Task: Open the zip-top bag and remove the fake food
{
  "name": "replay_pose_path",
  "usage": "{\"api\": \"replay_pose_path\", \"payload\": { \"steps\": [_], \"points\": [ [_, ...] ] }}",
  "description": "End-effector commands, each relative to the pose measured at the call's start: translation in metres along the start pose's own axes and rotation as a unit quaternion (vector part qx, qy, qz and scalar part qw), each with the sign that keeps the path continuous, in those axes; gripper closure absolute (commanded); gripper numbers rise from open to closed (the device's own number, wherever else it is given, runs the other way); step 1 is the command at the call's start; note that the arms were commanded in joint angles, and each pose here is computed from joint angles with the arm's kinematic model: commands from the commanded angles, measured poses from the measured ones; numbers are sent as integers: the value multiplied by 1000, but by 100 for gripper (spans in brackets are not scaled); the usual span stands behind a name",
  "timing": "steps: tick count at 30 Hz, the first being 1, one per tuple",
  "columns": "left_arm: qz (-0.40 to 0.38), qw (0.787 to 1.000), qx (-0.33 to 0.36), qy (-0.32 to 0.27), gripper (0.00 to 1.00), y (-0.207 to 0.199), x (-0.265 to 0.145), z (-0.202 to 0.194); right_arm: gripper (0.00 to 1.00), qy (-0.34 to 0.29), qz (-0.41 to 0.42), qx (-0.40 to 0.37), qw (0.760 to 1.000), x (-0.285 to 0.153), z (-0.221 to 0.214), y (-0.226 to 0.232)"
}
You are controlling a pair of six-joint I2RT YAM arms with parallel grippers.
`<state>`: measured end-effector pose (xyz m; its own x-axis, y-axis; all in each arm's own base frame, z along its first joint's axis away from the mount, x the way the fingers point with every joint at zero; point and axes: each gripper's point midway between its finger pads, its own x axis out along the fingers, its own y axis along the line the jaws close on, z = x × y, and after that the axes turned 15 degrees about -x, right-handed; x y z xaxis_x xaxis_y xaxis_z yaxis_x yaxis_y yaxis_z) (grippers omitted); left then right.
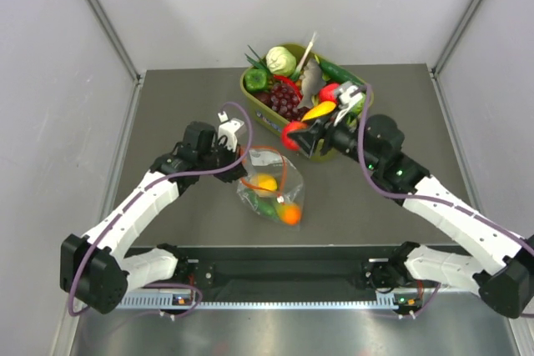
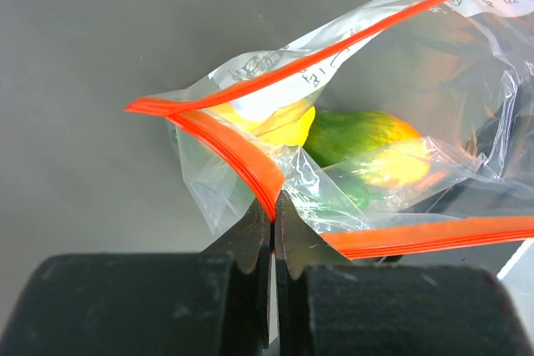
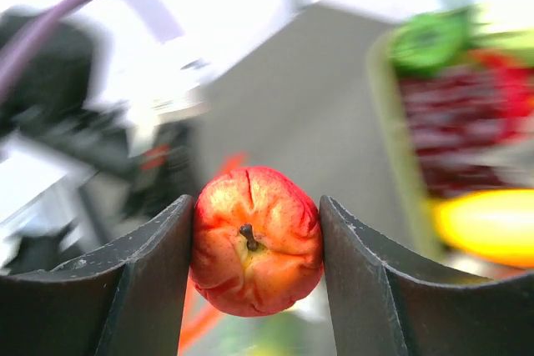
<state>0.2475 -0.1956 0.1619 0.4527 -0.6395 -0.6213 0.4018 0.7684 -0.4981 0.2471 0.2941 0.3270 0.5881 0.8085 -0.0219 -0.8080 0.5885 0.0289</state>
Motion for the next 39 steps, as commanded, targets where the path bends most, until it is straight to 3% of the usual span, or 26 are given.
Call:
{"api": "replay_pose_path", "payload": {
  "steps": [1,11,18,35,39],
  "points": [
    [0,1000,5,-18,100,-1,-5,10,59,-27,-53,-21,998,-5,28,-48],
    [-3,1000,3,-15,100,-1,-4,8,59,-33,-162,-32,986,19,40,-171],
    [-6,1000,1,-7,100,0,-1,5,59,4,-179,-23,984,69,8,-231],
    [-4,1000,-4,3,100,3,3,2,52,10,-150,-12,989,143,-19,-265],
    [-6,1000,-4,2,100,2,2,2,40,22,-142,-20,989,153,-29,-262]
  ]
}}
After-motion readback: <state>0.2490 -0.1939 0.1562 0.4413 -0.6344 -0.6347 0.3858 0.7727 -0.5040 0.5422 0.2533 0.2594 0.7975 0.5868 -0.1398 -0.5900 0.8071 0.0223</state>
